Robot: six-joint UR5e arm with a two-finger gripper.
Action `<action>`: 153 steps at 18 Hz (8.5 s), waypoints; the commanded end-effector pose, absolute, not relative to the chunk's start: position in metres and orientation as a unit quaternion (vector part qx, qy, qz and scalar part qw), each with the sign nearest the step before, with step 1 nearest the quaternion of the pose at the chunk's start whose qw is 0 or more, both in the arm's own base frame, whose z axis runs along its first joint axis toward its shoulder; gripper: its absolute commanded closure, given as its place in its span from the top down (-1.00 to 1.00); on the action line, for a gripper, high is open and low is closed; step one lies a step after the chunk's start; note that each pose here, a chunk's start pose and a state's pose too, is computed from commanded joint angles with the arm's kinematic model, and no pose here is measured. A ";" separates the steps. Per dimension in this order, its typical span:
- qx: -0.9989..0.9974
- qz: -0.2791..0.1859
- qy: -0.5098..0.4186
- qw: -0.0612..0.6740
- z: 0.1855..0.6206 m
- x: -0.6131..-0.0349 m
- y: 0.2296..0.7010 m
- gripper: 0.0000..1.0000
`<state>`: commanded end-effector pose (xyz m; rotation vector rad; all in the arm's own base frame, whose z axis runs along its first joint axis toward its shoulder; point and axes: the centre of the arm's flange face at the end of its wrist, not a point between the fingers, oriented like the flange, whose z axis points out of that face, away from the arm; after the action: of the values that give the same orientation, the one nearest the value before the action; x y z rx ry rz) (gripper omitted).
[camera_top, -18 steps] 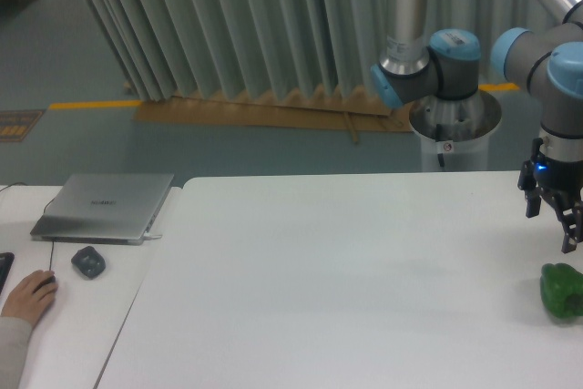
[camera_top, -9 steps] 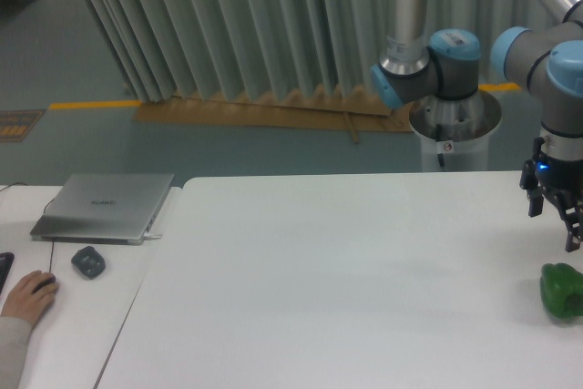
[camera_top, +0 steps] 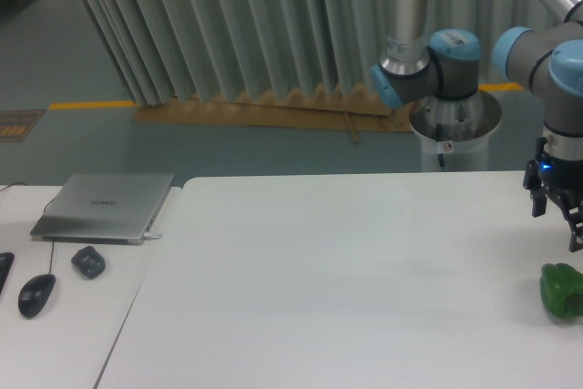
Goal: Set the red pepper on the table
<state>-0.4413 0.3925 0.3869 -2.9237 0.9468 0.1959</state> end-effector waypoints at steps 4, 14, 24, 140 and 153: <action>-0.924 0.067 0.376 0.018 0.385 -0.483 0.342 1.00; -0.908 -0.015 0.418 -0.029 0.338 -0.522 0.248 1.00; -0.908 -0.020 0.417 -0.024 0.325 -0.565 0.200 1.00; -0.982 0.058 0.173 -0.041 0.324 -0.370 0.526 1.00; -0.983 0.009 0.181 0.037 0.390 -0.338 0.508 1.00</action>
<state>-0.3377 0.5077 0.3899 -3.0168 0.5567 0.0278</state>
